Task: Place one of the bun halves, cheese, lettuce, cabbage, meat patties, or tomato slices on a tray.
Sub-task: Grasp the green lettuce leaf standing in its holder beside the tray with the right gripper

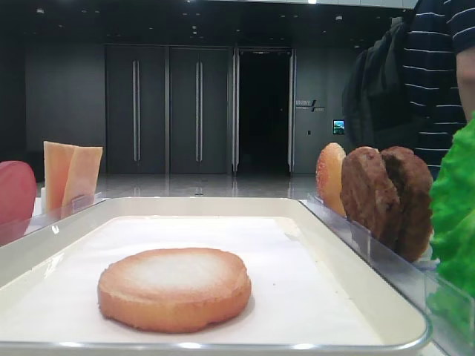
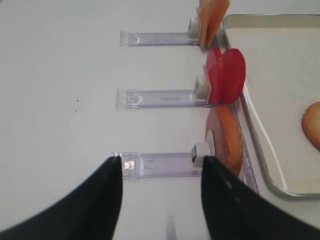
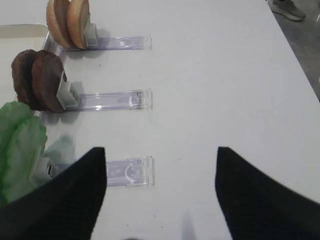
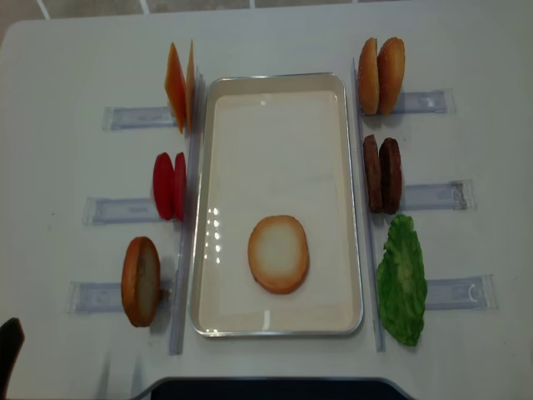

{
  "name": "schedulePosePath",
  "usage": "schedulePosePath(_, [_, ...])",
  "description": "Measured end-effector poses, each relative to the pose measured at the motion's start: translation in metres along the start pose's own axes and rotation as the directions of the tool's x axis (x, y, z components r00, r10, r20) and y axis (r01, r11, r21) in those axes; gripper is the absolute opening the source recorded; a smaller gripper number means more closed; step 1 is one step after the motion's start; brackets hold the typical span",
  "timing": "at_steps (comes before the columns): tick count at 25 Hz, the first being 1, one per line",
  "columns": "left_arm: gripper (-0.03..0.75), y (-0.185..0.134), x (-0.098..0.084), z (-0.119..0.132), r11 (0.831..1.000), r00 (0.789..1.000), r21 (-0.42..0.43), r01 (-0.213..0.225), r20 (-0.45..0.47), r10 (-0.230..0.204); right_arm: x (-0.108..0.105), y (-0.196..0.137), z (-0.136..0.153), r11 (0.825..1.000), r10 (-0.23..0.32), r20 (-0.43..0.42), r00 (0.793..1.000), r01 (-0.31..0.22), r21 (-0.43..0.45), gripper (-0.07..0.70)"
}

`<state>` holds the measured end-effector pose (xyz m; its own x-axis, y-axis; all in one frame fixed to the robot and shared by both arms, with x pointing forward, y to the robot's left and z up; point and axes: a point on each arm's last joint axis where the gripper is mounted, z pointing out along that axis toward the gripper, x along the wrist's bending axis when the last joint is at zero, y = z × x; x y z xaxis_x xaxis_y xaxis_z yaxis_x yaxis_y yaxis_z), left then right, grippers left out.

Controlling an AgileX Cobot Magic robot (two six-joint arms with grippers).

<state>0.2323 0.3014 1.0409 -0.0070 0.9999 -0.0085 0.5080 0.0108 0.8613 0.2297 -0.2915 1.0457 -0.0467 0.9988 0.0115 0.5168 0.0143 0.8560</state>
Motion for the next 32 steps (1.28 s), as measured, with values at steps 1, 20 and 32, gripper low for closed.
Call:
schedulePosePath(1, [0.391, 0.0, 0.0, 0.0, 1.0, 1.0, 0.0, 0.0, 0.0, 0.0, 0.0, 0.0, 0.0, 1.0, 0.0, 0.0, 1.0, 0.0, 0.0, 0.475])
schedulePosePath(20, [0.391, 0.0, 0.0, 0.0, 1.0, 1.0, 0.0, 0.0, 0.0, 0.0, 0.001, 0.005, 0.008, 0.998, 0.016, -0.022, 1.0, -0.014, 0.062, 0.475])
schedulePosePath(32, [0.391, 0.0, 0.0, 0.0, 1.0, 1.0, 0.0, 0.0, 0.0, 0.0, 0.002, 0.041, 0.055, 0.878, 0.097, -0.067, 0.993, -0.054, 0.476, 0.475])
